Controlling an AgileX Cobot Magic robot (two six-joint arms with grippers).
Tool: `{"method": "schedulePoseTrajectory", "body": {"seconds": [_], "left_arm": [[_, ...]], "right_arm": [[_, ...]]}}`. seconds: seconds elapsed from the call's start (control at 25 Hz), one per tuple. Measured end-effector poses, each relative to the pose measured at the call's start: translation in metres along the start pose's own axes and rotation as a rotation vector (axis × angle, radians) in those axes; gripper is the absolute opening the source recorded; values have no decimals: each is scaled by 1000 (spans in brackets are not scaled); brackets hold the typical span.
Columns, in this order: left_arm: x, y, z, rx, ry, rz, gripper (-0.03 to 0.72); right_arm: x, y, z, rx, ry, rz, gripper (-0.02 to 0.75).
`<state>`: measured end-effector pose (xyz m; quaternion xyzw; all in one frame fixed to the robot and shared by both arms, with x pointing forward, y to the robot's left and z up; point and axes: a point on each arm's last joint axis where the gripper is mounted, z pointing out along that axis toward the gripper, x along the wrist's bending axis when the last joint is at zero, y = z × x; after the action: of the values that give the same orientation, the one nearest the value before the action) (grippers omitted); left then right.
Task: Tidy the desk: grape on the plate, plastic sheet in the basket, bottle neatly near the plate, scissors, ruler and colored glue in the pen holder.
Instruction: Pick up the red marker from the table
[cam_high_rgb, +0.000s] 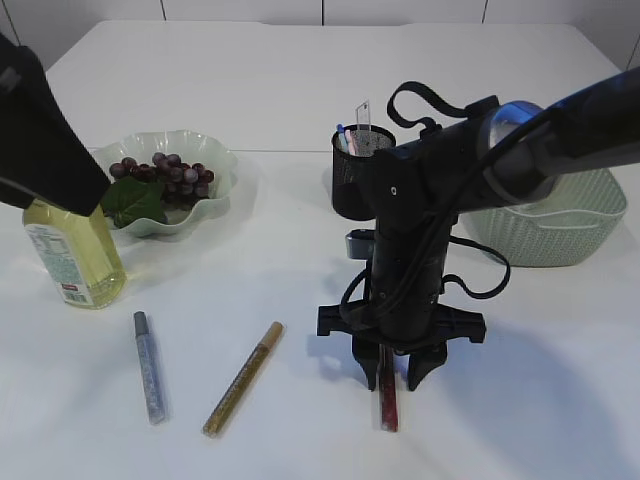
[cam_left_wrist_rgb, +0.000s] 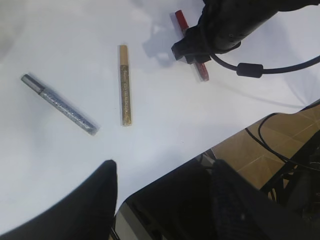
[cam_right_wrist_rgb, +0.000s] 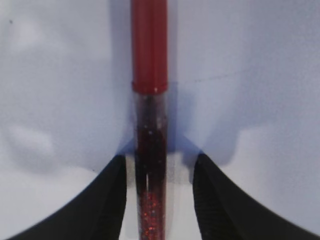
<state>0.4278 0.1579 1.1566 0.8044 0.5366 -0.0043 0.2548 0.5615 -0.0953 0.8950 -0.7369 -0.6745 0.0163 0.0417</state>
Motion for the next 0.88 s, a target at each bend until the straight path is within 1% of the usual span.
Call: {"method": "schedulePoseTrajectory", "body": {"seconds": [0.4, 0.52, 0.64, 0.72, 0.88], "left_arm": [[0, 0, 0, 0, 2, 2, 435], [0, 0, 0, 0, 2, 2, 435], [0, 0, 0, 0, 2, 2, 435], [0, 0, 0, 0, 2, 2, 435], [0, 0, 0, 0, 2, 2, 435]], "right_arm": [[0, 0, 0, 0, 0, 0, 357], [0, 0, 0, 0, 0, 0, 312], [0, 0, 0, 1, 2, 1, 225], [0, 0, 0, 1, 2, 1, 192], [0, 0, 0, 1, 2, 1, 174]]}}
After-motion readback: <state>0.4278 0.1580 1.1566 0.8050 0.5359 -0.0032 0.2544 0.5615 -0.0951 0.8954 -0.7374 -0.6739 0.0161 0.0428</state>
